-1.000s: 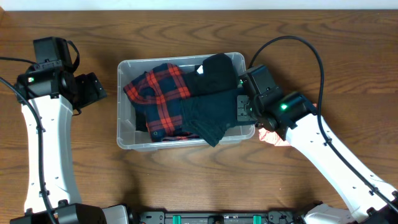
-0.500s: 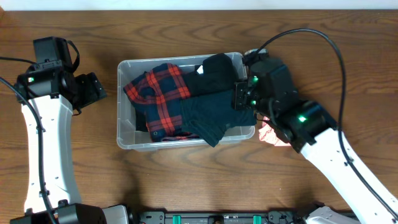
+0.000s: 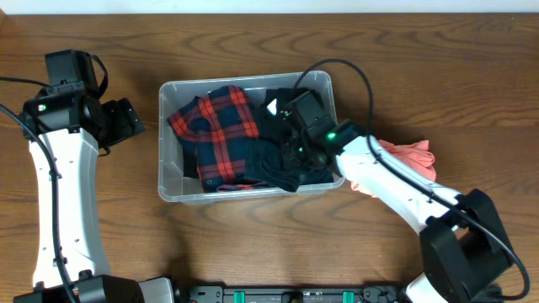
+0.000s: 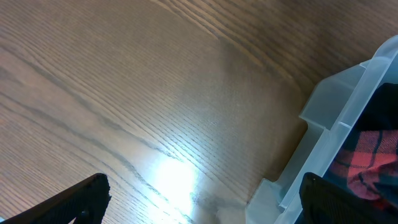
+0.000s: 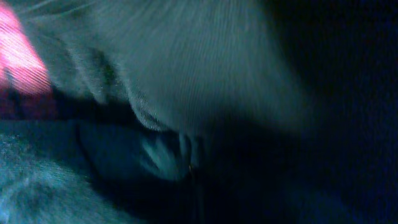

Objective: Pack container
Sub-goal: 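Tuck and flatten the black garment in the bin, withdraw right gripper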

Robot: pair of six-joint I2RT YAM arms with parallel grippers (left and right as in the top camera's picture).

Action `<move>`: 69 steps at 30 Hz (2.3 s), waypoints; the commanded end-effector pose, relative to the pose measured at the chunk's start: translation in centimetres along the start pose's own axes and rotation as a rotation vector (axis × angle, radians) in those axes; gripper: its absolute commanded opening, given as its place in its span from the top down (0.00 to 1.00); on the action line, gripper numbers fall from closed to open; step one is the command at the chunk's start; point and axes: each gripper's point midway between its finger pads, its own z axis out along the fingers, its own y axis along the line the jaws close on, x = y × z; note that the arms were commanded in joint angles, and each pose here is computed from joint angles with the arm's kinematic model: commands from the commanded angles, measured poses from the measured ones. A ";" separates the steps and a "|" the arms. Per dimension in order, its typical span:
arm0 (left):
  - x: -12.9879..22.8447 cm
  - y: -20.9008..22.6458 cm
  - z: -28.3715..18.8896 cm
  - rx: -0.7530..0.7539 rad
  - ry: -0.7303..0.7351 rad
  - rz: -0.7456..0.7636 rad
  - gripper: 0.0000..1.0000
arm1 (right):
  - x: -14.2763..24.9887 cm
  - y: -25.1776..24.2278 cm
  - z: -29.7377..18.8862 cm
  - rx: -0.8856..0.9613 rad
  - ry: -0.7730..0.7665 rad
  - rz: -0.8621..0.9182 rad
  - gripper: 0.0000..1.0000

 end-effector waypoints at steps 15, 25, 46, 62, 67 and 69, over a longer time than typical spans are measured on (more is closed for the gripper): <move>0.0 0.3 0.1 -0.014 0.002 -0.005 0.02 | -4.0 5.3 -10.6 -0.118 -0.313 -0.241 0.97; 0.0 0.3 0.1 -0.014 0.002 -0.005 0.02 | 0.6 7.9 -6.6 -0.232 -0.119 -0.304 0.99; 0.0 0.3 0.1 -0.014 0.002 -0.005 0.02 | -0.8 5.4 -4.3 -0.168 -0.085 -0.245 0.61; 0.0 0.3 0.1 -0.014 0.002 -0.005 0.02 | -7.4 -16.5 -21.7 0.056 -0.511 0.355 0.07; 0.0 0.3 0.1 -0.014 0.002 -0.005 0.02 | -4.1 -26.0 -20.3 0.148 -0.402 0.636 0.05; 0.0 0.3 0.1 -0.014 0.002 -0.005 0.02 | -2.2 -28.0 -18.7 0.142 -0.311 0.712 0.05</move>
